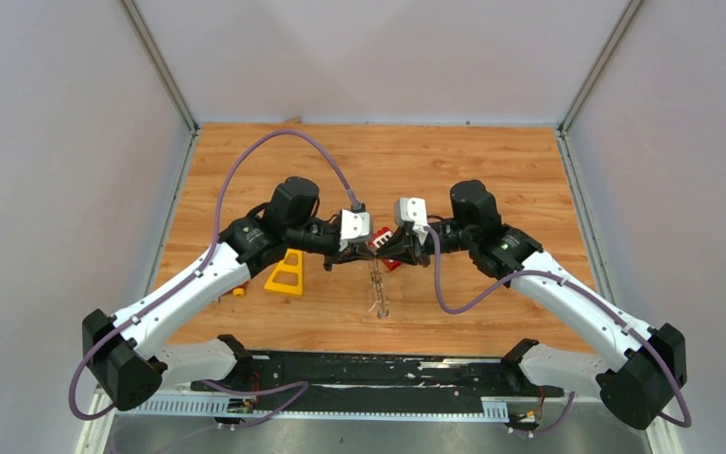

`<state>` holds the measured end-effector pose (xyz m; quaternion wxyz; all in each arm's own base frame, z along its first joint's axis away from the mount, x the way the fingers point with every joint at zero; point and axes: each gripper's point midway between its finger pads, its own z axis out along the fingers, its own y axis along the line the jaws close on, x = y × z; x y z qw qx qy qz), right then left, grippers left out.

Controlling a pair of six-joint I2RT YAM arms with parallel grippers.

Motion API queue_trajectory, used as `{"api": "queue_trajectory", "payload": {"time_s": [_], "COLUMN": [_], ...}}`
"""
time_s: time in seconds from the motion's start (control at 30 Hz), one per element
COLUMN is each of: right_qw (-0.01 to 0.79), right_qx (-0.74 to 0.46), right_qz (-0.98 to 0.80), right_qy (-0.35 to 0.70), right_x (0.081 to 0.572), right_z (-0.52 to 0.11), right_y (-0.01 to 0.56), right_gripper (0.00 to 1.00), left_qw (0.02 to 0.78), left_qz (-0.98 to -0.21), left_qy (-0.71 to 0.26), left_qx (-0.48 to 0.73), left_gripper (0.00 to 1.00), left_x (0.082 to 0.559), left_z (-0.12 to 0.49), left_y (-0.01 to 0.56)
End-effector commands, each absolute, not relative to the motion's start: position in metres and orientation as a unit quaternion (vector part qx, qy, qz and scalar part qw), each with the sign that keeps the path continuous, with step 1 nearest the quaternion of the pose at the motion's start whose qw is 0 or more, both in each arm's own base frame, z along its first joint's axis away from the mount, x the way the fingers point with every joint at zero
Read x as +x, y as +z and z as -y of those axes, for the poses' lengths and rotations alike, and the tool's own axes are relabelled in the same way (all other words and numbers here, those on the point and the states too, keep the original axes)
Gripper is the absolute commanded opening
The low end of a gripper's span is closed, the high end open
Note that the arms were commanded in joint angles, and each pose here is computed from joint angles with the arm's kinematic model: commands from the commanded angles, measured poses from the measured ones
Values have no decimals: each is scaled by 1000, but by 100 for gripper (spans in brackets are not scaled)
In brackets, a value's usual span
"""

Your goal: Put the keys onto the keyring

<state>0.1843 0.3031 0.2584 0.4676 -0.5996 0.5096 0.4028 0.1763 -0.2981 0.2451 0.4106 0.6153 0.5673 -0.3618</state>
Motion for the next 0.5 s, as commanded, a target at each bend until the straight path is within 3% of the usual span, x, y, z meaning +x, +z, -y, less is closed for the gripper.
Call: {"api": "queue_trajectory", "payload": {"time_s": [0.0,0.47], "right_qw": [480,475], "right_qx": [-606,-607], "right_qz": [-495,-497], "right_qy": [397,400], "right_x": [185,185], "right_z": [-306,-306], "right_y": [261,258], "right_gripper": [9,19], "left_qw": [441,444], "left_qz": [-539,-537], "left_qy": [-375,-378], "left_qx": [612,609], "left_gripper": [0,0], "left_x": [172,172], "left_z": [303,304], "left_y": [268,270]}}
